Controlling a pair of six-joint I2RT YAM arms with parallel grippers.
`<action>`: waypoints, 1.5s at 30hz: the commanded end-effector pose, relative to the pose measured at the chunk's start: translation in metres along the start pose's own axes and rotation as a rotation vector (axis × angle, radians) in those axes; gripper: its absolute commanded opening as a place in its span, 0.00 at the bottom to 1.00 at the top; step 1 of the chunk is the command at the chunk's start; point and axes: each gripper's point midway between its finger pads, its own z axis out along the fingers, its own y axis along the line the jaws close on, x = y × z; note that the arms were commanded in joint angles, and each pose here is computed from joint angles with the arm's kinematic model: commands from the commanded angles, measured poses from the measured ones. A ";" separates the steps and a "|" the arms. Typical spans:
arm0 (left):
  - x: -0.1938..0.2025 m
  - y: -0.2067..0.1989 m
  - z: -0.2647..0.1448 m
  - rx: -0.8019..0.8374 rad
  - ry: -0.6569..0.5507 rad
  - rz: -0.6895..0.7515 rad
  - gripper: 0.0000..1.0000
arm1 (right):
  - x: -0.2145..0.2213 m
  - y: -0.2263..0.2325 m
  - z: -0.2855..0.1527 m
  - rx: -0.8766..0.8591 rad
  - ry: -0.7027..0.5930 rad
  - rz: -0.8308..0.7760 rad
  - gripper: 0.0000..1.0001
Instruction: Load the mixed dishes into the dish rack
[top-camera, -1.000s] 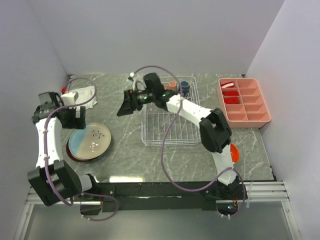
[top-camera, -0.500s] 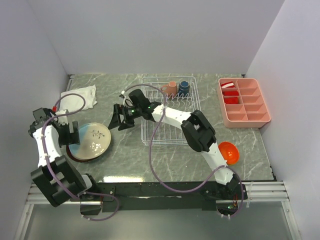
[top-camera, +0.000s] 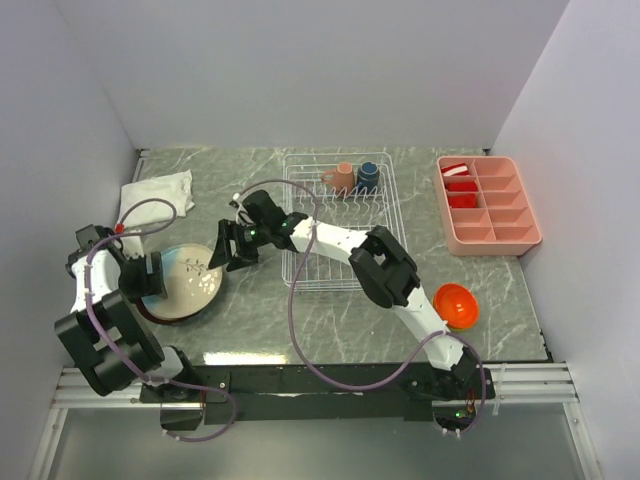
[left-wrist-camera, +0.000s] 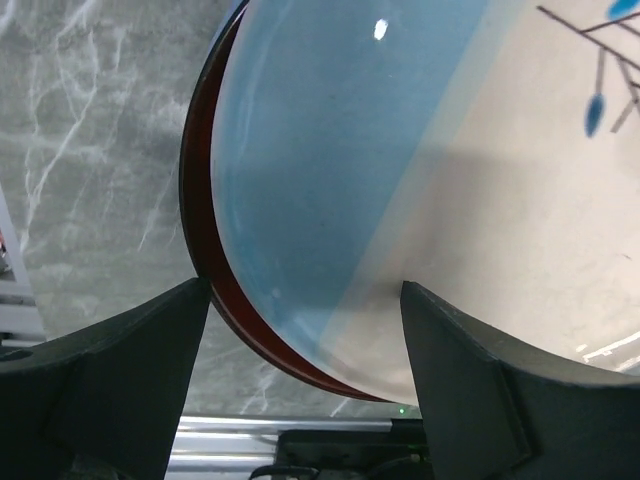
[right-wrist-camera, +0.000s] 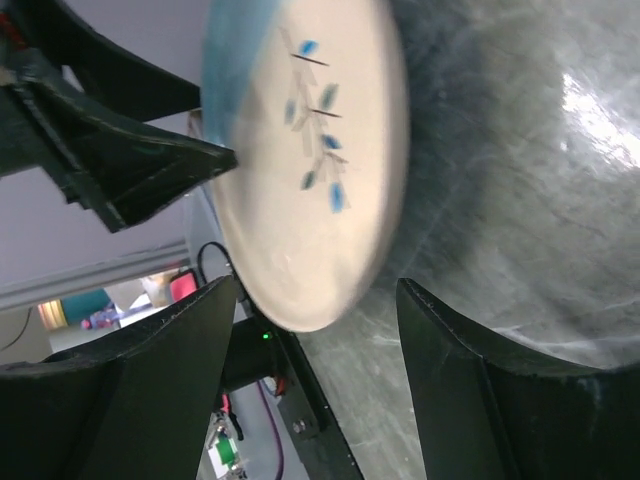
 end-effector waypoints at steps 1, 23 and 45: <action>0.005 -0.002 0.014 0.038 0.002 0.045 0.84 | -0.002 0.000 0.010 0.027 -0.020 0.019 0.73; 0.020 -0.007 0.019 0.046 0.015 0.084 0.84 | -0.037 0.052 0.008 -0.157 -0.109 -0.156 0.29; 0.007 -0.011 0.014 0.057 -0.064 0.090 0.85 | -0.006 0.059 0.025 -0.240 -0.021 -0.230 0.00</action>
